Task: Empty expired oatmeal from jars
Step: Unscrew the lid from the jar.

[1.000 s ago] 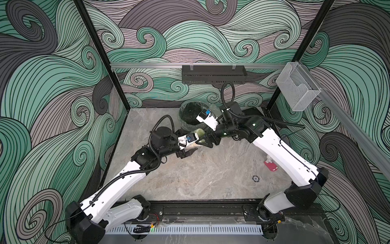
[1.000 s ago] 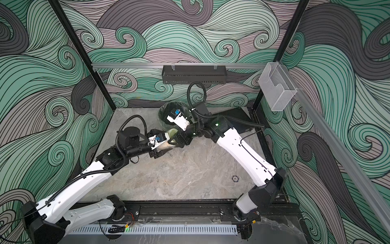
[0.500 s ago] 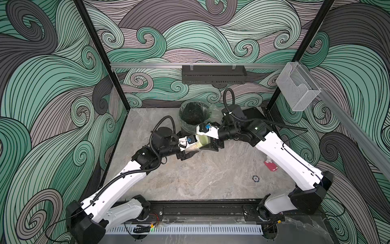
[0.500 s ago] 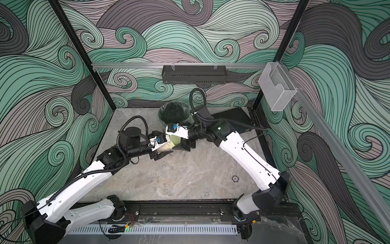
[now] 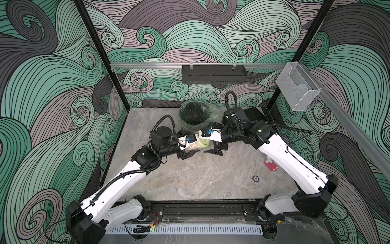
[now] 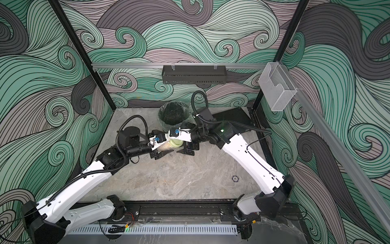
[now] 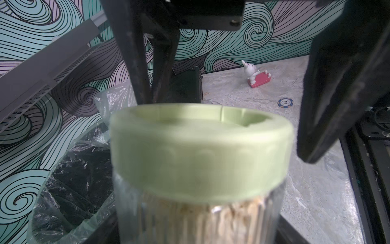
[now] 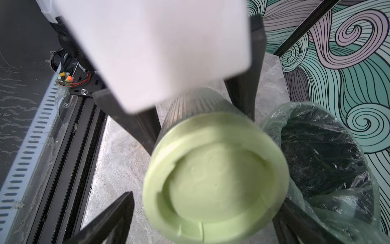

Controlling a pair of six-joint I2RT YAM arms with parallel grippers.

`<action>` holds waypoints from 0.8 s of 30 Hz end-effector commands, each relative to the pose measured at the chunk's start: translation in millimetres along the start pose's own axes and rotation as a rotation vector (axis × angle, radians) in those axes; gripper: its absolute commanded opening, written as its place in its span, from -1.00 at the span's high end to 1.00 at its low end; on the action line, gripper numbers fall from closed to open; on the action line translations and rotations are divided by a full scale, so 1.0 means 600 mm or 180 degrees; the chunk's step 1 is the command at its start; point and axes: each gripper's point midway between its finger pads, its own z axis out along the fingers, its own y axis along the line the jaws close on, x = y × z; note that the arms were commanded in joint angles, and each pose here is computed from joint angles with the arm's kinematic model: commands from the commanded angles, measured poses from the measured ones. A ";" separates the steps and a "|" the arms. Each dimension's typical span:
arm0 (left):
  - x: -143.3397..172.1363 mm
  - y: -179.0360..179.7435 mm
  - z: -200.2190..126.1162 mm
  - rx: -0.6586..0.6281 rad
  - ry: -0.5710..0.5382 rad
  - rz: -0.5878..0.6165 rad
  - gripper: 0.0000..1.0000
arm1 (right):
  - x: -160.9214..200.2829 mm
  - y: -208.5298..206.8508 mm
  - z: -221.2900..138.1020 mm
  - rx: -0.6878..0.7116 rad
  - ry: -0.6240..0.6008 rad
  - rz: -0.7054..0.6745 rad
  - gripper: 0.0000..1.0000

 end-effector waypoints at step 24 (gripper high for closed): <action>-0.124 0.150 -0.074 -0.1785 -0.0579 0.1451 1.00 | 0.029 -0.024 -0.161 0.0859 0.0050 0.6382 -0.98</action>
